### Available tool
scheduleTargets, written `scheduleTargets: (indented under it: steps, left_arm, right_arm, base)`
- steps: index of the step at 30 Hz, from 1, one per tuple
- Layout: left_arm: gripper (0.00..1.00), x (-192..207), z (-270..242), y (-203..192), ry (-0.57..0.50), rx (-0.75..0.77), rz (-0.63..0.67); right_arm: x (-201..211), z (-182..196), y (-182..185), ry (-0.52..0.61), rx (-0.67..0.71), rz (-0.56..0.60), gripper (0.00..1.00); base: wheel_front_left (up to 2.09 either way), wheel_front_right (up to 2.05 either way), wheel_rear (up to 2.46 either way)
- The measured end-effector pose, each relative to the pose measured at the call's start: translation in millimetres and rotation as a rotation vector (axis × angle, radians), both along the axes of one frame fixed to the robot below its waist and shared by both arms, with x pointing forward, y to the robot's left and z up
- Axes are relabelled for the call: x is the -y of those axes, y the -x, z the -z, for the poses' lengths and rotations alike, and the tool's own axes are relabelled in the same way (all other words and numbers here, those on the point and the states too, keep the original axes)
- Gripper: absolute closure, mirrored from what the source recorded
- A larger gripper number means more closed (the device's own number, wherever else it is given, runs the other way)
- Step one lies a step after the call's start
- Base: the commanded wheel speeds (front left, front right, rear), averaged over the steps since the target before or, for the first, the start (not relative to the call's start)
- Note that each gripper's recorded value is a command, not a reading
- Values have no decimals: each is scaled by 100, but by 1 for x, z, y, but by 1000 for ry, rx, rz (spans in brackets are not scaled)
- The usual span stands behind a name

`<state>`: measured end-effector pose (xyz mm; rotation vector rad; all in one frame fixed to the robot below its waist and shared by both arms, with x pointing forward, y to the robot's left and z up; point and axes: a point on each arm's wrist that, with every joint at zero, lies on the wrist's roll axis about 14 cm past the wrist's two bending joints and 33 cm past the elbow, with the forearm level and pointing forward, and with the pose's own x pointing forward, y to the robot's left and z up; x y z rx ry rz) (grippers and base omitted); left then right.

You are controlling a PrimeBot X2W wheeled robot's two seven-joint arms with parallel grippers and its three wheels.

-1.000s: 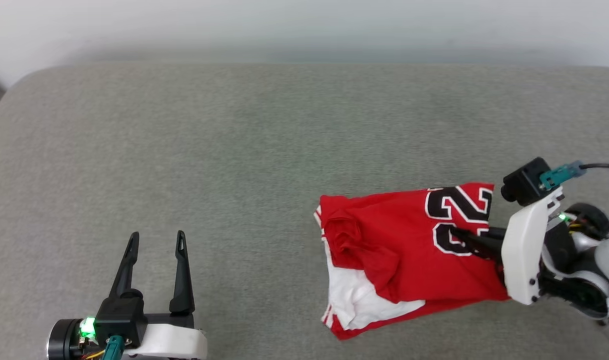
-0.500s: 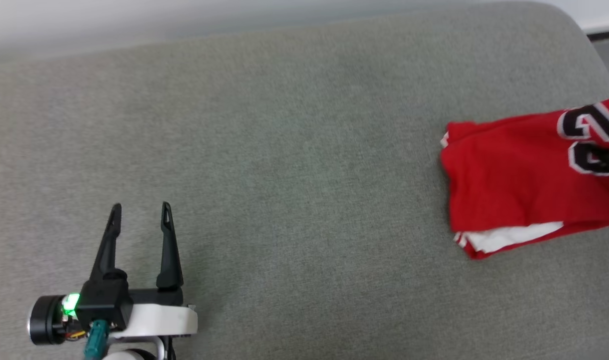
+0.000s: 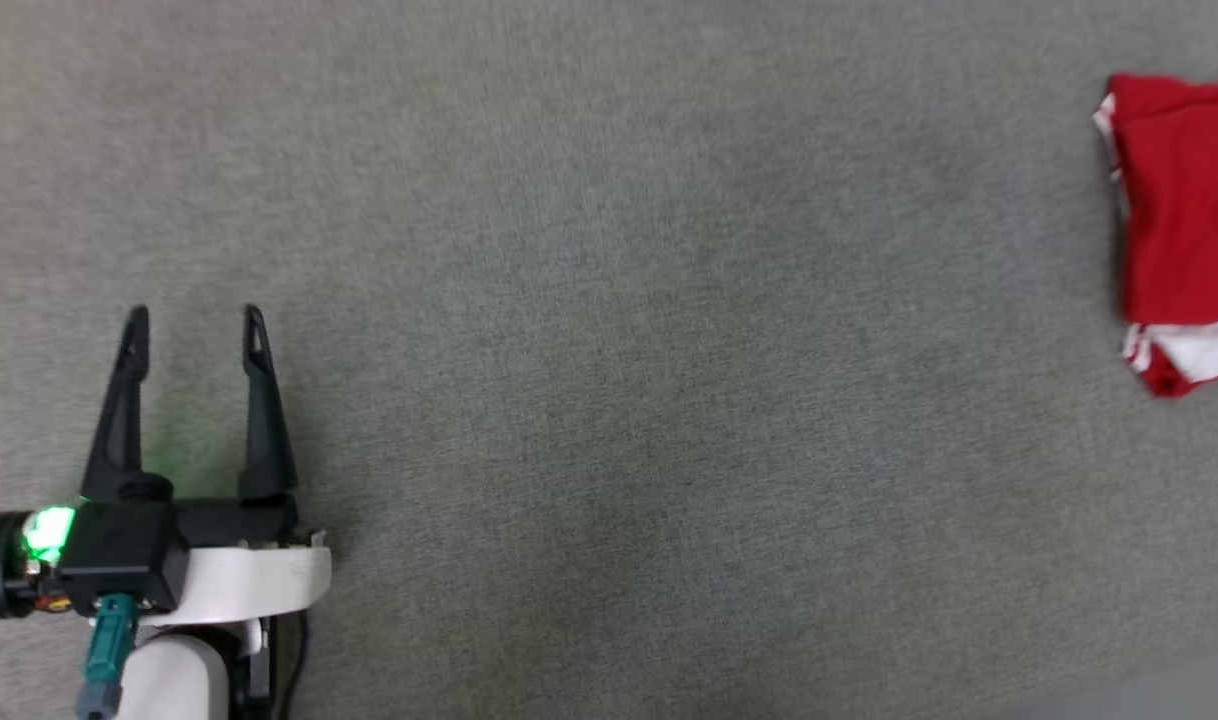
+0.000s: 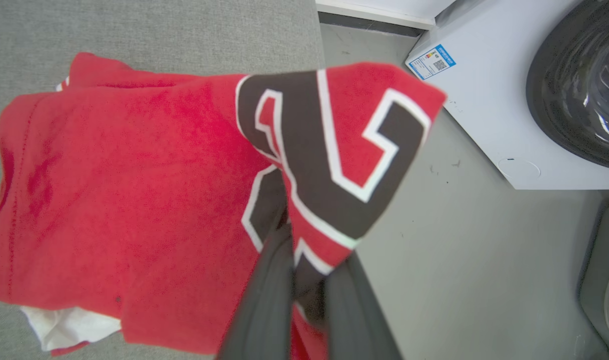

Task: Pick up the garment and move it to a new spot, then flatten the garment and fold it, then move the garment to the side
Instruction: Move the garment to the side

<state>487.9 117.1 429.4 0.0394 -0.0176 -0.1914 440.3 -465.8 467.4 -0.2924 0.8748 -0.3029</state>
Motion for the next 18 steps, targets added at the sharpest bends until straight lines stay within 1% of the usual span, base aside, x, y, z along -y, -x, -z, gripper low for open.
scheduleTargets:
  steps: [3, 5, 6, 7, 8, 10, 14, 18]
  left_arm:
    - [0, 1, 11, -6, 3, -13, 4]
    - [0, 2, 17, -8, 4, -21, 6]
    - [0, 3, 17, -8, 5, -22, 7]
    - [0, 3, 16, -8, 5, -19, 7]
    - [0, 3, 14, -8, 5, -15, 5]
    - [0, 2, 7, -7, 5, -2, -1]
    - [0, -2, -8, 1, 9, 15, -17]
    - [0, -5, -24, 15, 19, 28, -39]
  right_arm:
    - [8, 14, -2, -9, 9, 49, 100]
    - [7, 28, -2, -13, -2, 57, 100]
    - [7, 32, -1, -12, 1, 62, 87]
    - [9, 33, 0, -3, 6, 69, 55]
    - [11, 32, 1, 15, 15, 66, 0]
    - [17, 23, 0, 47, 59, 64, 0]
    - [29, -15, -8, 165, 200, 20, 0]
    - [15, -59, -29, 231, 400, -66, 0]
  base:
    - [0, 0, 0]
    - [0, 0, 0]
    - [0, 0, 0]
    - [0, 0, 0]
    - [0, 0, 0]
    - [0, 0, 0]
    - [0, 0, 0]
    - [0, 0, 0]
